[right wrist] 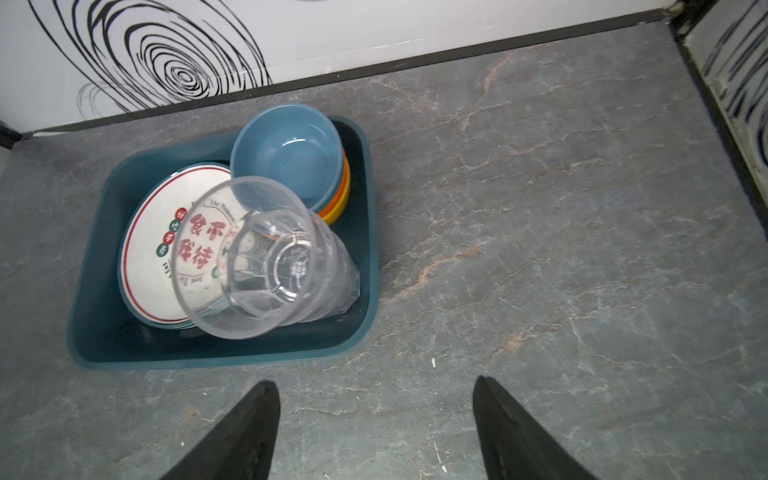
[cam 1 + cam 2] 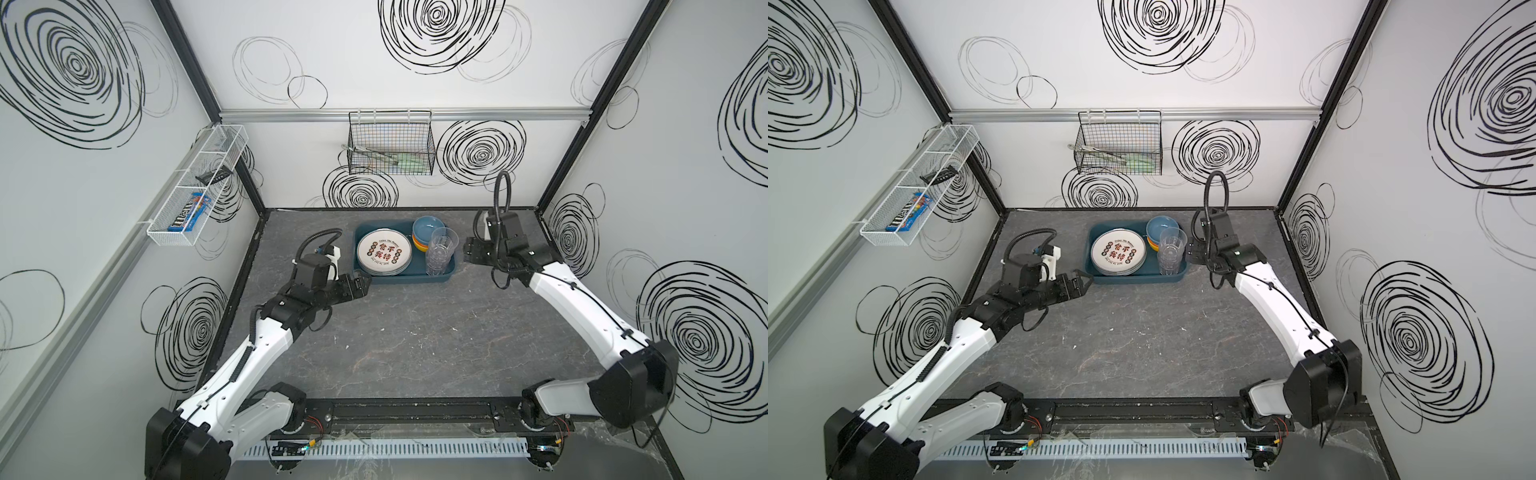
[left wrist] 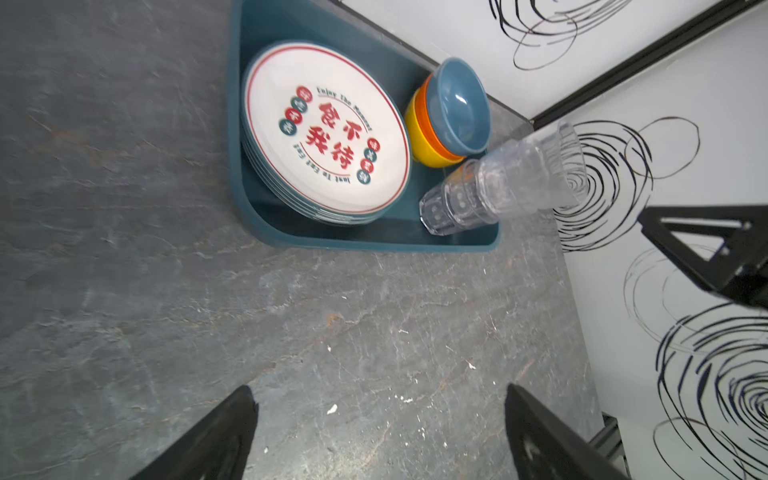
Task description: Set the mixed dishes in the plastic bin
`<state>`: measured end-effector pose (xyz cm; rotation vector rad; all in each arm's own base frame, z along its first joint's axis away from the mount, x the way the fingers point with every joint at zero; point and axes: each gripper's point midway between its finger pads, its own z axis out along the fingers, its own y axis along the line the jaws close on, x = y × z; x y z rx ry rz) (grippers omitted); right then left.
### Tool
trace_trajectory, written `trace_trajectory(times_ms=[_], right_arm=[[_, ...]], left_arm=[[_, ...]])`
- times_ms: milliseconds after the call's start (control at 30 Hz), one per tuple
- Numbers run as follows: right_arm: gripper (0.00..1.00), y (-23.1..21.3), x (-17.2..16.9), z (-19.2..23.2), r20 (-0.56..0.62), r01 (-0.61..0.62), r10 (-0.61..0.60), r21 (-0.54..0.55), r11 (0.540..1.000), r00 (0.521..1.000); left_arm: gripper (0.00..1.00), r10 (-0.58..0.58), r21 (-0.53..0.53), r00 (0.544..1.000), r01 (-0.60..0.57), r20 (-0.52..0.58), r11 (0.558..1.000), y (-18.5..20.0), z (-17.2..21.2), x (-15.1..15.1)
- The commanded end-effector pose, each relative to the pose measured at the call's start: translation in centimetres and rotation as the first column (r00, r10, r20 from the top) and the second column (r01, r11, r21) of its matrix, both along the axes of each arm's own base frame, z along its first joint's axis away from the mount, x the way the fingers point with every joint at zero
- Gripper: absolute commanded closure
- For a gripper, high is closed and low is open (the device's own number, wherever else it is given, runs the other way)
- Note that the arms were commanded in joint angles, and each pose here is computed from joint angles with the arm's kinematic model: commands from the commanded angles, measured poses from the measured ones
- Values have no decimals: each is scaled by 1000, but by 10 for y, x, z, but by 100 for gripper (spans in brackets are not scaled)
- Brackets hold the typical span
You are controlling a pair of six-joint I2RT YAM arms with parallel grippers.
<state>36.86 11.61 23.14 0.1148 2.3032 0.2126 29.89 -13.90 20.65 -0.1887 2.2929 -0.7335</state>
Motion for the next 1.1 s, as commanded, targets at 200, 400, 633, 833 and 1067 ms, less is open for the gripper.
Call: trace_trajectory(times_ms=[200,400,633,833,1067], right_arm=[[2,-62,11,17,239,252,-254,38,967,937],[3,-113,6,-6,311,447,-428,11,894,848],[3,-154,-1,-45,344,599,-537,-99,795,770],[3,-185,-7,-83,336,682,-622,-92,726,708],[3,-176,-4,-98,404,615,-537,-86,784,741]], left_arm=[[4,231,170,941,-277,248,946,76,34,26],[4,331,208,821,-465,466,861,121,43,34],[4,341,272,720,-590,605,760,153,16,40],[4,370,307,667,-672,647,674,180,-24,50],[4,318,277,614,-679,723,680,174,-30,54]])
